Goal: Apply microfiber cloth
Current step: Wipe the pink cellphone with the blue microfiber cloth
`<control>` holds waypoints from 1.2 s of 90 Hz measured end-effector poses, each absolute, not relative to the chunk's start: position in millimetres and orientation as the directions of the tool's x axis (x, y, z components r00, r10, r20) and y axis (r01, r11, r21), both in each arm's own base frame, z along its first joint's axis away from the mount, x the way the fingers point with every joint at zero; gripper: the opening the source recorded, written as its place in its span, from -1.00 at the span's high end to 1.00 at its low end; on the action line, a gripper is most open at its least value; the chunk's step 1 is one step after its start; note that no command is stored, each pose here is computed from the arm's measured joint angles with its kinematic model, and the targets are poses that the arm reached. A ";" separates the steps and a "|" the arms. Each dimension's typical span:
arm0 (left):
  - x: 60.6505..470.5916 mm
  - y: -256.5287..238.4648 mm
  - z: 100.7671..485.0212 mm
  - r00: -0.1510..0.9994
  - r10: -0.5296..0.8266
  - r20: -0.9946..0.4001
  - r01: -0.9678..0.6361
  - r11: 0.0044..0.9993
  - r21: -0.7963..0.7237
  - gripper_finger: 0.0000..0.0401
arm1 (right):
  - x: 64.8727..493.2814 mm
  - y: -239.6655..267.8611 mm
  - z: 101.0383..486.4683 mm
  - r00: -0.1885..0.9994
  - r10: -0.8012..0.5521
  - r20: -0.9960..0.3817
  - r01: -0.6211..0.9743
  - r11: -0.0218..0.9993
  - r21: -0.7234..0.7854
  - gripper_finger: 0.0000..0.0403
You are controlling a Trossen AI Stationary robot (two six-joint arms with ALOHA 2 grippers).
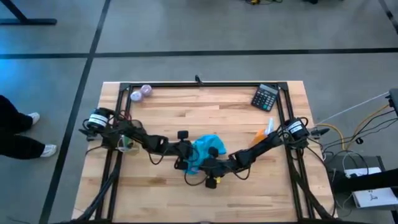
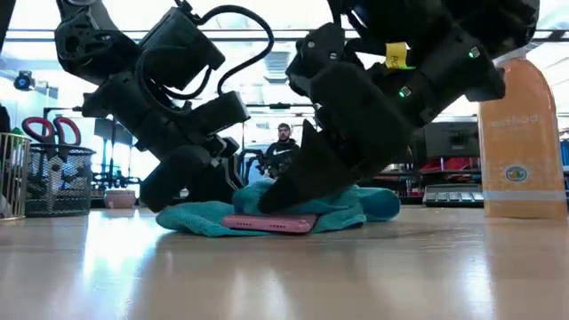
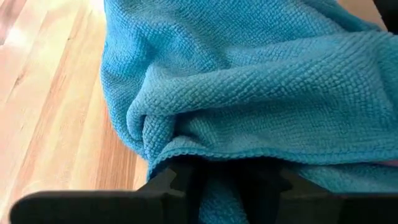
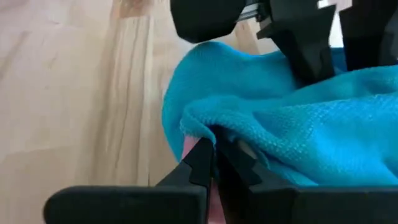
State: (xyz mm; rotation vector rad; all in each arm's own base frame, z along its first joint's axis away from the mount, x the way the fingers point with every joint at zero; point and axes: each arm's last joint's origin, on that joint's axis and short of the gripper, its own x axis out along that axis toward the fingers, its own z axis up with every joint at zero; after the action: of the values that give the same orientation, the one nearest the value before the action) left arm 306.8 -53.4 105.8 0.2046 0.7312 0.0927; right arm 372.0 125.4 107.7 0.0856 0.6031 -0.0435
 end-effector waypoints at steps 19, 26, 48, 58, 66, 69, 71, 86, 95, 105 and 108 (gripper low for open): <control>306.8 -53.4 105.8 0.741 0.155 -0.653 -0.013 0.976 0.217 0.63 | 370.0 128.8 107.4 0.807 0.030 -0.590 0.043 0.993 0.109 1.00; 306.8 -53.4 105.8 0.741 0.155 -0.653 -0.012 0.976 0.218 0.63 | 364.8 133.3 111.7 0.790 0.036 -0.612 0.035 0.994 0.104 1.00; 306.7 -53.4 105.7 0.740 0.155 -0.654 -0.012 0.976 0.217 0.63 | 355.6 137.1 127.2 0.719 0.018 -0.694 0.057 0.995 0.085 1.00; 306.8 -53.4 105.8 0.740 0.154 -0.654 -0.012 0.976 0.217 0.63 | 358.8 140.8 136.1 0.667 0.033 -0.744 0.051 0.995 0.089 1.00; 306.8 -53.4 105.8 0.740 0.155 -0.654 -0.012 0.976 0.217 0.63 | 364.9 144.2 148.8 0.648 0.028 -0.761 0.050 0.996 0.079 1.00; 306.8 -53.4 105.8 0.740 0.155 -0.654 -0.012 0.976 0.217 0.63 | 367.7 145.5 154.3 0.652 0.030 -0.757 0.047 0.996 0.080 0.99; 306.8 -53.4 105.8 0.740 0.155 -0.654 -0.012 0.976 0.217 0.63 | 369.1 146.1 157.3 0.651 0.029 -0.758 0.044 0.996 0.076 0.97; 306.8 -53.4 105.8 0.740 0.155 -0.654 -0.014 0.977 0.214 0.63 | 376.8 145.6 173.0 0.660 -0.024 -0.751 0.058 0.998 0.020 0.71; 306.7 -53.6 105.7 0.740 0.155 -0.655 -0.017 0.977 0.212 0.63 | 378.0 138.0 173.1 0.654 -0.078 -0.753 0.098 0.995 -0.017 0.55; 306.6 -53.6 105.7 0.739 0.155 -0.655 -0.017 0.977 0.212 0.63 | 378.8 128.3 169.4 0.645 -0.120 -0.754 0.135 0.990 -0.042 0.46; 306.6 -53.6 105.7 0.739 0.155 -0.655 -0.017 0.977 0.212 0.63 | 379.2 126.0 168.7 0.644 -0.124 -0.755 0.142 0.989 -0.042 0.45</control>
State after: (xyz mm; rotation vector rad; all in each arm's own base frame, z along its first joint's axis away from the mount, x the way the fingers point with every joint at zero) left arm 306.6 -53.6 105.7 0.1976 0.7339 0.0946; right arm 379.2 126.0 168.7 0.0218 0.8581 -0.1513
